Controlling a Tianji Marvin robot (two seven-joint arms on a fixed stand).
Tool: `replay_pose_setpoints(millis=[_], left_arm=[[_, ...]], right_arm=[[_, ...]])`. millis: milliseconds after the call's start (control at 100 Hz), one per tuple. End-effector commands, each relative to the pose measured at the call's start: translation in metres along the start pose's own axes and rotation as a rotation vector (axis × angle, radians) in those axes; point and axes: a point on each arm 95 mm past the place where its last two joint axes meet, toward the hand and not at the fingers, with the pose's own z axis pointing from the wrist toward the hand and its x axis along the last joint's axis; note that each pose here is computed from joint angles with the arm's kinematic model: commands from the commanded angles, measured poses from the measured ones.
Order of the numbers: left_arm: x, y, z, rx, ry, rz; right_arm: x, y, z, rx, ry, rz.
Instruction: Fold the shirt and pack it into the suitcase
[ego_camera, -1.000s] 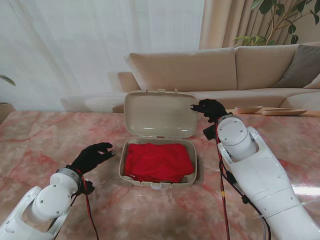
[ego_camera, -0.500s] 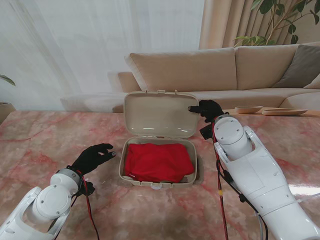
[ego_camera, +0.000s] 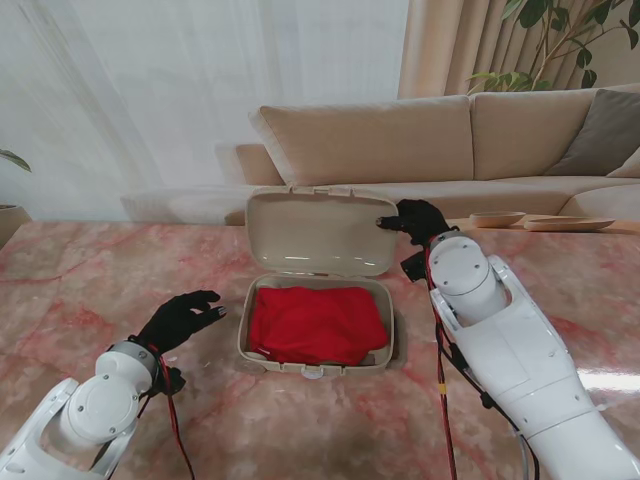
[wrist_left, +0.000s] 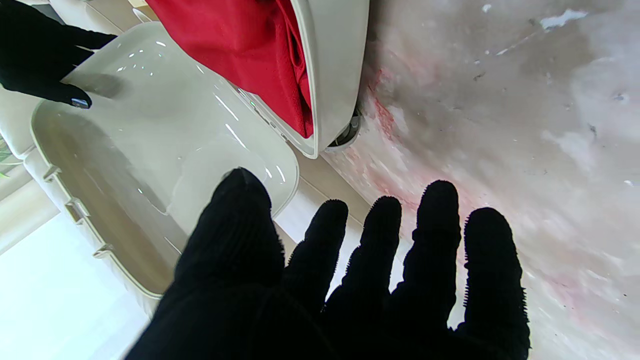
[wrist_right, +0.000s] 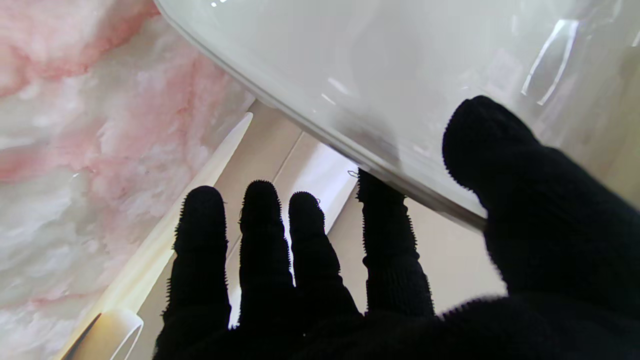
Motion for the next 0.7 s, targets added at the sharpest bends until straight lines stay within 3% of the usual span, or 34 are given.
replay_pose_setpoints(millis=[0, 690], left_arm=[[-0.005, 0.004, -0.002, -0.006, -0.017, -0.003], [-0.011, 0.006, -0.008, -0.005, -0.049, 0.000]], right_arm=[[-0.006, -0.006, -0.005, 0.024, 0.000, -0.006], [-0.024, -0.010, -0.039, 0.019, 0.105, -0.159]])
